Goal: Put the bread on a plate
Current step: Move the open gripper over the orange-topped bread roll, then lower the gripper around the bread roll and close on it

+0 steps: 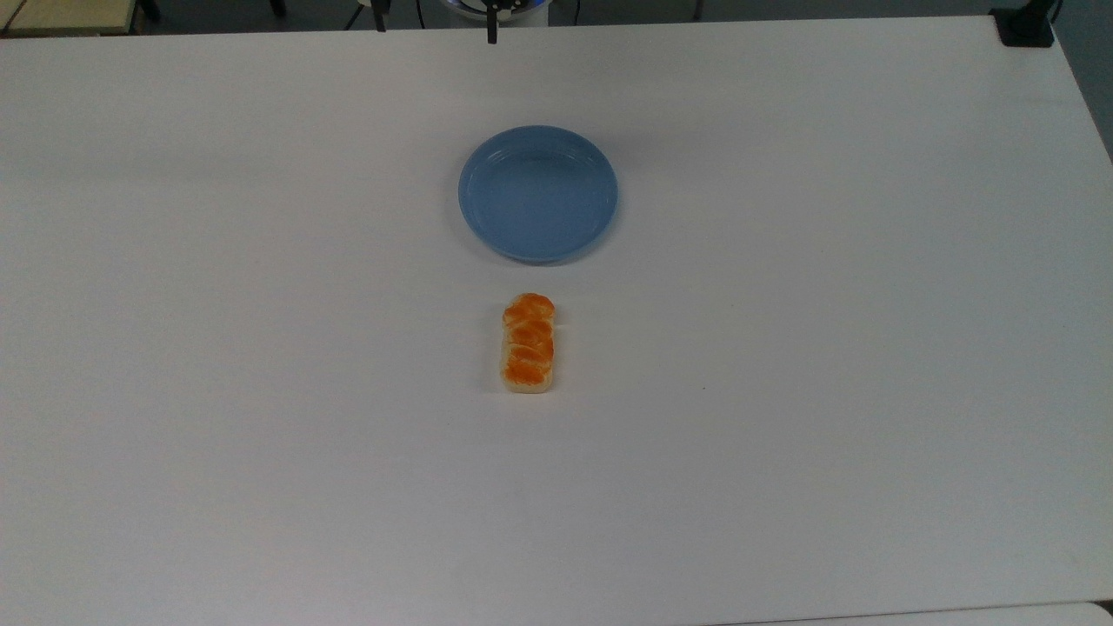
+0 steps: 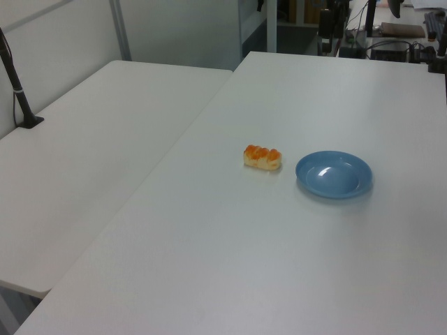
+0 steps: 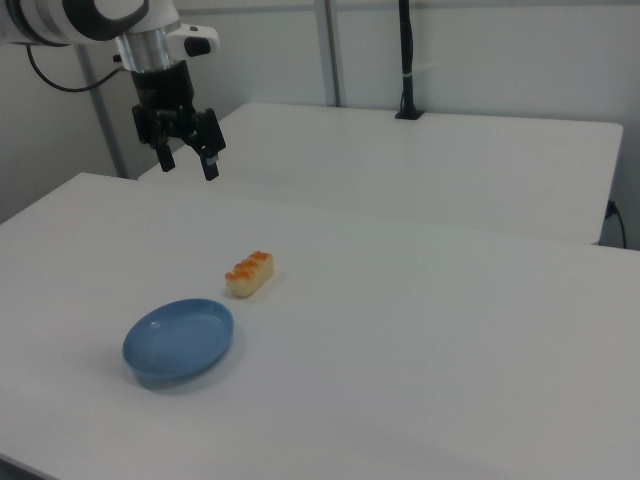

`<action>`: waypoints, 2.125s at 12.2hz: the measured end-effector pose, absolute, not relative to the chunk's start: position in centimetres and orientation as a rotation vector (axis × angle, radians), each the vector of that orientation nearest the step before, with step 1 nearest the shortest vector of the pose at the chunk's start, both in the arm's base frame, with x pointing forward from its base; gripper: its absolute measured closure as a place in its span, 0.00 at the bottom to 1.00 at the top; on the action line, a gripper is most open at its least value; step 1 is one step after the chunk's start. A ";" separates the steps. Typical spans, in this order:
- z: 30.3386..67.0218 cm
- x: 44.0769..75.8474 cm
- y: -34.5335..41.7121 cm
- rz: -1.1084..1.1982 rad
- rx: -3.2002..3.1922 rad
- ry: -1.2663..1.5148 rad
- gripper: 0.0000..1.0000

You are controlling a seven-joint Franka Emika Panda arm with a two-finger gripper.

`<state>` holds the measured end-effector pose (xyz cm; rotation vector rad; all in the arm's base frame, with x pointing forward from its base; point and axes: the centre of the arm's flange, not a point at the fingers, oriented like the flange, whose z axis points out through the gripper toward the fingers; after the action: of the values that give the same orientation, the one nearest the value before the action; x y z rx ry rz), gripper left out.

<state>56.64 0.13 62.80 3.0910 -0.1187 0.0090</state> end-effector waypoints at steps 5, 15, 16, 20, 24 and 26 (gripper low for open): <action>61.4 58.4 0.5 0.073 3.094 -0.107 0.00; 50.0 65.6 2.2 0.106 3.128 -0.126 0.00; 49.2 66.0 2.7 0.112 3.129 -0.115 0.00; 48.4 66.4 3.9 0.117 3.130 -0.103 0.00; 45.6 67.4 4.0 0.097 3.128 -0.101 0.00; 43.5 68.1 5.2 0.095 3.129 -0.074 0.00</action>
<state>68.06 5.24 43.50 3.1290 -0.0737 0.0952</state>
